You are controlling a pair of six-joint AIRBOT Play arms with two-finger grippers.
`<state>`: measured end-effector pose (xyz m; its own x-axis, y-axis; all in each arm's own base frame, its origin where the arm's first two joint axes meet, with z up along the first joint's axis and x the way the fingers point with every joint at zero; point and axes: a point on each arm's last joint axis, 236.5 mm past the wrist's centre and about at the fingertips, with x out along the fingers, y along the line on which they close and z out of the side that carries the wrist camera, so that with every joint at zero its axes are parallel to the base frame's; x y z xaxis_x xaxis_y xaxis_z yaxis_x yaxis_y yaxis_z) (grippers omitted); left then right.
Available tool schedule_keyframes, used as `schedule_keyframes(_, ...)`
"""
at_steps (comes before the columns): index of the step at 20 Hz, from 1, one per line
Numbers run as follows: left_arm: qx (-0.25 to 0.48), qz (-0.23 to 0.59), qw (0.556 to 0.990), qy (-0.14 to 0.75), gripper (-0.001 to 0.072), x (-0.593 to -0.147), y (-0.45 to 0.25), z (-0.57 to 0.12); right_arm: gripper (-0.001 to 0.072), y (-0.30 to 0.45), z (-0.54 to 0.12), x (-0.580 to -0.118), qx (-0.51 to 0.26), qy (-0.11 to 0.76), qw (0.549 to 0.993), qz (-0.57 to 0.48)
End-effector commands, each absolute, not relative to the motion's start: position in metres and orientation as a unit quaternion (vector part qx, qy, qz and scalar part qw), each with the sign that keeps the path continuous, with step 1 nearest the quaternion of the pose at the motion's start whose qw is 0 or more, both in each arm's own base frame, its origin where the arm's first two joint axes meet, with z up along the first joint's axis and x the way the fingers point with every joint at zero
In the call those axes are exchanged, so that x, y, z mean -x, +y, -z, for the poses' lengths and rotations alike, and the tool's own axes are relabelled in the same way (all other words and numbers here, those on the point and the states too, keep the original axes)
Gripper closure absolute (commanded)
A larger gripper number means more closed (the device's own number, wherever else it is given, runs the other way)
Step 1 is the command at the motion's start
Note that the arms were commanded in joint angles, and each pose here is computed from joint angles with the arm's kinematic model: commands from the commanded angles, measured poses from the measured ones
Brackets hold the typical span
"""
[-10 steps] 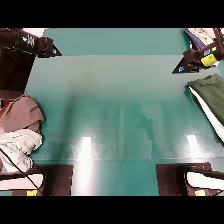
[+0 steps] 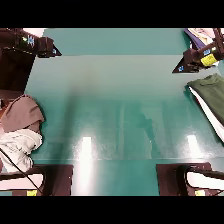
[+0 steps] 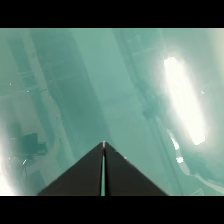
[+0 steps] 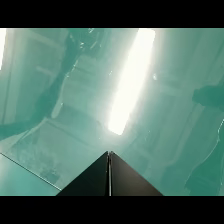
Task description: Fold the shirts.
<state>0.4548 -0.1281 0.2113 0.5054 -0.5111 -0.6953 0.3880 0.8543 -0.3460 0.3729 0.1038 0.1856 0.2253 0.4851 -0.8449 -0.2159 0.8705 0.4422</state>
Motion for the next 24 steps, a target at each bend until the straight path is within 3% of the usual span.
schedule_keyframes(1,0.073,0.260,0.865,0.424,0.0677,-0.455,-0.128,-0.211,0.0686,0.104,-0.186,-0.373,-0.116,0.580,0.774,-0.227)
schedule_keyframes(5,0.088,0.249,0.891,0.370,0.0677,-0.478,-0.127,-0.230,0.0686,0.104,-0.186,-0.373,-0.116,0.580,0.774,-0.227)
schedule_keyframes(8,0.082,0.254,0.875,0.403,0.0678,-0.463,-0.128,-0.220,0.0686,0.104,-0.186,-0.373,-0.116,0.580,0.774,-0.227)
schedule_keyframes(11,0.032,0.170,0.856,0.488,0.0679,-0.430,-0.083,-0.193,0.0686,0.104,-0.186,-0.373,-0.116,0.579,0.774,-0.227)
schedule_keyframes(14,-0.020,0.080,0.863,0.498,0.0678,-0.398,-0.034,-0.187,0.0686,0.105,-0.186,-0.373,-0.116,0.579,0.774,-0.228)
schedule_keyframes(17,-0.068,-0.023,0.836,0.544,0.0676,-0.352,0.021,-0.138,0.0686,0.105,-0.186,-0.373,-0.113,0.577,0.776,-0.230)
schedule_keyframes(18,-0.093,-0.058,0.824,0.556,0.0589,-0.339,0.042,-0.118,0.0686,0.105,-0.186,-0.373,-0.112,0.577,0.776,-0.231)
schedule_keyframes(19,-0.106,-0.092,0.813,0.565,0.0296,-0.329,0.059,-0.099,0.0686,0.105,-0.186,-0.374,-0.110,0.576,0.776,-0.232)
schedule_keyframes(20,-0.110,-0.131,0.802,0.572,0.0094,-0.320,0.076,-0.080,0.0686,0.105,-0.186,-0.374,-0.110,0.575,0.777,-0.232)
schedule_keyframes(24,-0.046,-0.186,0.805,0.561,0.0086,-0.314,0.108,-0.019,0.0686,0.105,-0.186,-0.374,-0.110,0.574,0.777,-0.232)
